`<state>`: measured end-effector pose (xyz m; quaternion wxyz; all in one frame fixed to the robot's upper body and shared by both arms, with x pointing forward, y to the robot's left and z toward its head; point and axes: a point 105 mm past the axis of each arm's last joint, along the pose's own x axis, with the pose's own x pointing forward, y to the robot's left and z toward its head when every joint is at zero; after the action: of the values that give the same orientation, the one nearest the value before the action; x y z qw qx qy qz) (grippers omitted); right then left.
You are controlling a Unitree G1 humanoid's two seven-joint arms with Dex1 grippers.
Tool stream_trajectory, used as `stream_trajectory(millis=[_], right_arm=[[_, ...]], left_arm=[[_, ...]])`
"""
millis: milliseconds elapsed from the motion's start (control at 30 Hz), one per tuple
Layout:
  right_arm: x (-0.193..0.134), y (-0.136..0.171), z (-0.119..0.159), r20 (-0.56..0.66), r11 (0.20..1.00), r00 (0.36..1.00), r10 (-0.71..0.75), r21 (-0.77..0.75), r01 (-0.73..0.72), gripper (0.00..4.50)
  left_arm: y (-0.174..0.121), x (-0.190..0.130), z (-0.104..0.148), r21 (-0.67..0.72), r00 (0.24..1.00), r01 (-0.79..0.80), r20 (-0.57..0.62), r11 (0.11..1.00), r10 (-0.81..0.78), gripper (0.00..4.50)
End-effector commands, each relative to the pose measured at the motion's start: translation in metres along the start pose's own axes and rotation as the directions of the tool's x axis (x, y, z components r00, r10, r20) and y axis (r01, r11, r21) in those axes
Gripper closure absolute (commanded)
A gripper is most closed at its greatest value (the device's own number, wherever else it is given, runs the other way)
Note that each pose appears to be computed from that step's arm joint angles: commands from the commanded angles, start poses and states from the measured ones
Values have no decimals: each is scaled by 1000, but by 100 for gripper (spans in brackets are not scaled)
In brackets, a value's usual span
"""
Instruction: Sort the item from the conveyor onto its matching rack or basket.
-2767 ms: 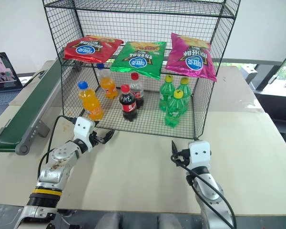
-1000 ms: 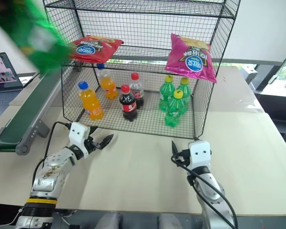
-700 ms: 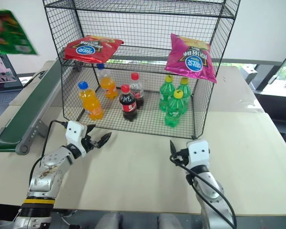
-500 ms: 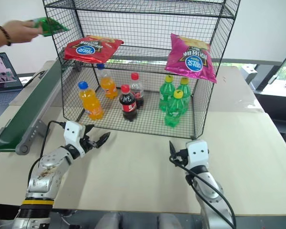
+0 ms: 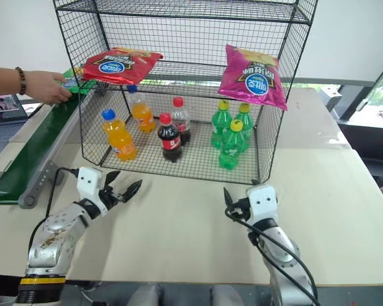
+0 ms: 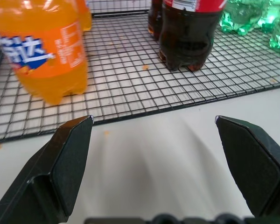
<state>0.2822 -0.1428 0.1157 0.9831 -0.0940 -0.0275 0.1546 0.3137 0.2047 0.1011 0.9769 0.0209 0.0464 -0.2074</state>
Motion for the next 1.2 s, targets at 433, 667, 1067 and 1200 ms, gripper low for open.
stream_trajectory(millis=[433,667,1067,1200], right_arm=[[13,64,114,299,658,600,742,-151,-738,0],[7,89,151,369,415,305,878,-267,-870,0],[8,99,174,371,332,191,909,-365,-870,0],[9,97,174,361,340,201,910,-375,-862,0]], left_arm=[[50,-148,41,-692,907,-149,190,707,377,3],[91,-214,18,-918,763,-116,162,379,626,3],[117,-206,27,-936,739,-59,192,346,646,3],[118,-205,24,-939,736,-66,183,338,652,3]])
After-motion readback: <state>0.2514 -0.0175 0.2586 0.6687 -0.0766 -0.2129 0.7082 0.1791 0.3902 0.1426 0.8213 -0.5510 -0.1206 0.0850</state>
